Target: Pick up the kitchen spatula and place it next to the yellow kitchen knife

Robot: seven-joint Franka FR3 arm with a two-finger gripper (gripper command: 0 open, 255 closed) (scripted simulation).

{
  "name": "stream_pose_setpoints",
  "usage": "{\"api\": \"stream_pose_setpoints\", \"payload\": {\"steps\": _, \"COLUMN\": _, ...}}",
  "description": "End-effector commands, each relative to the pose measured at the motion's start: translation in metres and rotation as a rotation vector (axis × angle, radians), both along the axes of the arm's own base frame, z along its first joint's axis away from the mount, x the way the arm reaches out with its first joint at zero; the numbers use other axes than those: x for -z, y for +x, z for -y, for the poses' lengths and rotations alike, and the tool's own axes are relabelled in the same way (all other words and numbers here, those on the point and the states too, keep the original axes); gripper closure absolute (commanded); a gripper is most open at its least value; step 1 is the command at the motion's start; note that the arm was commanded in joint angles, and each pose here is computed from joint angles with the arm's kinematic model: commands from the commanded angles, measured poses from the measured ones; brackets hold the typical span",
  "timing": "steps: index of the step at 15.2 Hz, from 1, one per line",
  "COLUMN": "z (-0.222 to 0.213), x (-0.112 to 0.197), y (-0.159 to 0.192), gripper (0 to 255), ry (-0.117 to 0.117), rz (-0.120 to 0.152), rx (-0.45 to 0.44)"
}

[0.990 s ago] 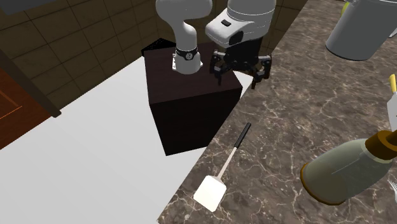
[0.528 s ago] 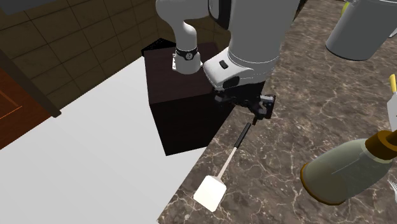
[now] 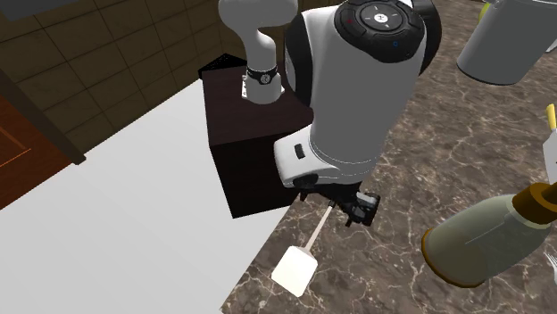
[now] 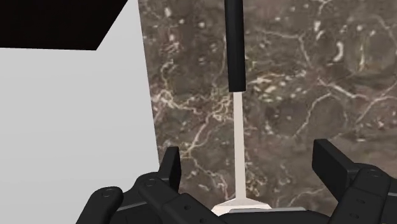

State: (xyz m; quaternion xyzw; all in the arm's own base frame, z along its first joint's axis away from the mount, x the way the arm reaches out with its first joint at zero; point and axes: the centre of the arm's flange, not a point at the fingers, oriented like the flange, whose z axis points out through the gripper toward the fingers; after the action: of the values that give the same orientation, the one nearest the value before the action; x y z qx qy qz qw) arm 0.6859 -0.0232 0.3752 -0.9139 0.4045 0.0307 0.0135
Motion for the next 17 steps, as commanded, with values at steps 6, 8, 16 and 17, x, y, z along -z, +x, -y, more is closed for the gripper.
{"api": "stream_pose_setpoints", "payload": {"steps": 6, "z": -0.001, "x": 0.037, "y": 0.001, "gripper": 0, "ry": -0.001, "rz": 0.000, "rx": 0.006}}
{"api": "stream_pose_setpoints", "payload": {"steps": 8, "z": -0.001, "x": 0.037, "y": 0.001, "gripper": 0, "ry": -0.001, "rz": 0.000, "rx": 0.006}}
{"api": "stream_pose_setpoints", "payload": {"steps": 16, "z": -0.001, "x": 0.037, "y": 0.001, "gripper": 255, "ry": -0.001, "rz": 0.000, "rx": 0.006}}
{"api": "stream_pose_setpoints", "payload": {"steps": 17, "z": -0.001, "x": 0.037, "y": 0.001, "gripper": 255, "ry": -0.001, "rz": 0.000, "rx": 0.006}}
